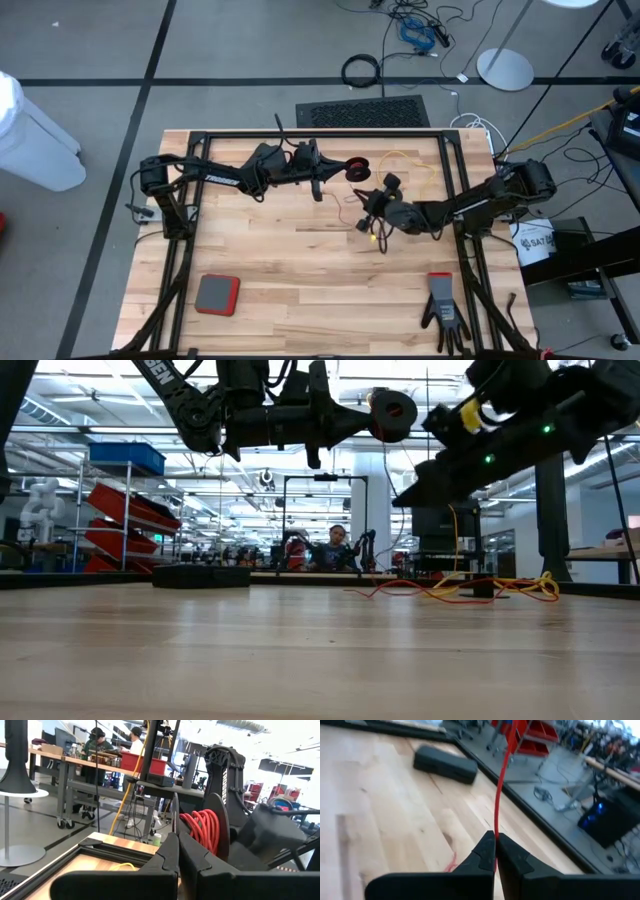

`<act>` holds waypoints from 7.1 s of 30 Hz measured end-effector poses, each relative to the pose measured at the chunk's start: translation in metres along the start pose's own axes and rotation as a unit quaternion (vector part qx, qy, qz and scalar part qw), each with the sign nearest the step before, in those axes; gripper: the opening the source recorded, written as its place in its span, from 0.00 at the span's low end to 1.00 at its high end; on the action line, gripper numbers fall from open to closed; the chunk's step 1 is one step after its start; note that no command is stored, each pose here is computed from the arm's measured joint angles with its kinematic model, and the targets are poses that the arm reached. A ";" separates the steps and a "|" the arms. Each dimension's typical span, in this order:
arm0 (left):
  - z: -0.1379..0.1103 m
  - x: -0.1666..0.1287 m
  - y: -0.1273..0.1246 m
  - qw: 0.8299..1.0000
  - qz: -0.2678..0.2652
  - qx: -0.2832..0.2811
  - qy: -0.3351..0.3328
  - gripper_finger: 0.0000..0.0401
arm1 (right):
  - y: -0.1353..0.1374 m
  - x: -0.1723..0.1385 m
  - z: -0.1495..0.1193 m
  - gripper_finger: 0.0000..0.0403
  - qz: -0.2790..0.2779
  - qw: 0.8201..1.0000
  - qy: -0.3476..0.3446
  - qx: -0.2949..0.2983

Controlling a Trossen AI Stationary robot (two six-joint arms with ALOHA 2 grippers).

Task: Coil cords
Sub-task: Coil the red wire onto the black spool

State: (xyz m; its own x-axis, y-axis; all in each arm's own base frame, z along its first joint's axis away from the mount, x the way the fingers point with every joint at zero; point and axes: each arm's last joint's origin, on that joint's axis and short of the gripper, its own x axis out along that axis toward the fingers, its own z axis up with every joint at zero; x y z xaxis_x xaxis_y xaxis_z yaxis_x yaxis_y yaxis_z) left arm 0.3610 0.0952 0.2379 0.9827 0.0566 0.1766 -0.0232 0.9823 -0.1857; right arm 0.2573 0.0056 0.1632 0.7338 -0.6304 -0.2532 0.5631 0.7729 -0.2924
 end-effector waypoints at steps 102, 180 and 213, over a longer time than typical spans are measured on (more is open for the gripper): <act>-0.011 0.008 0.012 0.990 0.104 0.082 0.053 0.00 | 0.023 0.035 0.004 0.08 -0.075 0.995 -0.069 -0.009; -0.016 -0.006 -0.017 0.873 0.145 0.398 0.242 0.00 | -0.013 0.008 0.024 0.00 0.039 0.981 -0.052 0.182; -0.016 0.005 -0.007 0.944 0.233 0.213 0.094 0.00 | 0.016 0.047 0.042 0.01 -0.082 0.992 -0.094 0.010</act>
State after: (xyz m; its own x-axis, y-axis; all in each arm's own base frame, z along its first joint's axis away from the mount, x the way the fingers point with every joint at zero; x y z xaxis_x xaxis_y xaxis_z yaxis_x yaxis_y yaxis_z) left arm 0.3693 0.0861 0.2250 0.8621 0.5066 -0.0112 -0.4931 0.8437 0.2119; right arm 0.3169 -0.0093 0.1857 0.6883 -0.7249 -0.0257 0.6874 0.6632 -0.2961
